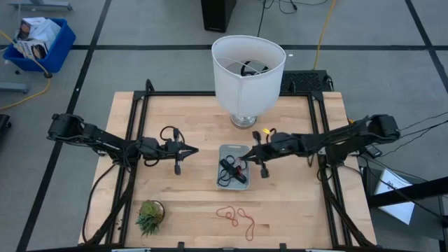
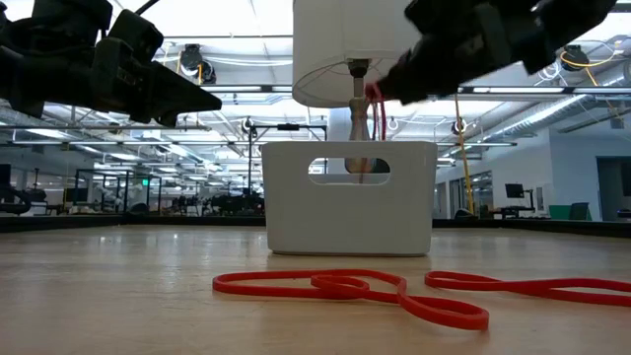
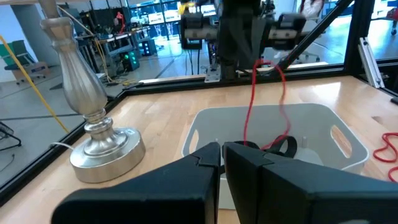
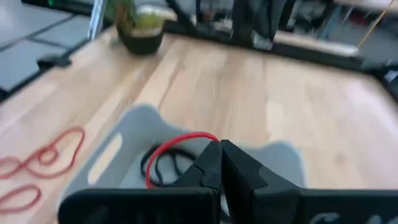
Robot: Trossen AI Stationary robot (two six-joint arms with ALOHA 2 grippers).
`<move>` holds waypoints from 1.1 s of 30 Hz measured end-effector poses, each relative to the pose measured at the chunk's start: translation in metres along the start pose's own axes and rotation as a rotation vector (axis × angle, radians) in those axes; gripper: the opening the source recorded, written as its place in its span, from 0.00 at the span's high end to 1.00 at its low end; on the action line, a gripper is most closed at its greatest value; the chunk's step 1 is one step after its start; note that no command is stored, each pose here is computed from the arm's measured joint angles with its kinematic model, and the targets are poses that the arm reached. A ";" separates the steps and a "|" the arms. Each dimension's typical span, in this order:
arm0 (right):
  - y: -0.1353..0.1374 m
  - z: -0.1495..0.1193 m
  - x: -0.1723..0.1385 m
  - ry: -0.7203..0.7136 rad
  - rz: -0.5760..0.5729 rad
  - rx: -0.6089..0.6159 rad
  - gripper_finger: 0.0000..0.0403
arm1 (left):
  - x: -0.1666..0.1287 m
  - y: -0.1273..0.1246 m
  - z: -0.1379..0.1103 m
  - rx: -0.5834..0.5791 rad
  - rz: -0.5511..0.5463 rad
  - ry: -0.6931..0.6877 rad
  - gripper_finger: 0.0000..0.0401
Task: Pick and place rubber bands into bin
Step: Put the red rubber band into the gray bin
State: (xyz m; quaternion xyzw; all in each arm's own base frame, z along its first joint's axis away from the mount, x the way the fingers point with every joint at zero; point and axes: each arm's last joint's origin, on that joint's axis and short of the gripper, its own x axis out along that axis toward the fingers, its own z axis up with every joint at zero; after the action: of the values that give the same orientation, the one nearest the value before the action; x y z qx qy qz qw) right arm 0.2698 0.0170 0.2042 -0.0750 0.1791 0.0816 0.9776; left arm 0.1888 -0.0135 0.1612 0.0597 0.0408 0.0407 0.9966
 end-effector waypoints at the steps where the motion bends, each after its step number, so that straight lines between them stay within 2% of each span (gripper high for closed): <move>1: -0.001 -0.004 0.003 0.017 0.009 0.004 1.00 | 0.000 0.000 0.000 0.001 0.000 0.001 0.92; 7: -0.006 -0.017 0.015 0.063 0.006 0.022 1.00 | 0.000 0.000 0.000 0.012 0.000 0.001 0.92; 15: -0.009 -0.019 0.016 0.073 -0.031 0.065 0.99 | 0.000 0.000 0.000 -0.008 0.000 0.000 0.92; 19: -0.009 -0.018 0.016 0.062 -0.052 0.082 0.91 | 0.000 0.000 0.000 -0.015 0.000 -0.001 0.92; 25: -0.010 -0.017 0.016 0.067 -0.093 0.084 0.68 | 0.000 0.000 0.000 -0.013 0.000 0.001 0.92; 28: -0.010 -0.013 0.006 0.088 -0.106 0.073 0.61 | 0.000 0.000 0.000 -0.013 0.000 0.002 0.92; 31: -0.005 -0.007 -0.007 0.062 -0.069 0.070 0.61 | 0.000 0.000 -0.001 -0.056 -0.001 0.012 0.92; 33: 0.004 -0.008 -0.017 0.037 0.001 0.030 0.68 | 0.000 0.000 -0.001 -0.110 -0.002 0.011 0.92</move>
State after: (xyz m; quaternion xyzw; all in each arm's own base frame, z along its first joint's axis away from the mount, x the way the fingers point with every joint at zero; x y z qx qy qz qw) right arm 0.2506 0.0177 0.2020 -0.0617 0.1983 0.0782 0.9751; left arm 0.1887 -0.0136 0.1602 0.0043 0.0440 0.0422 0.9981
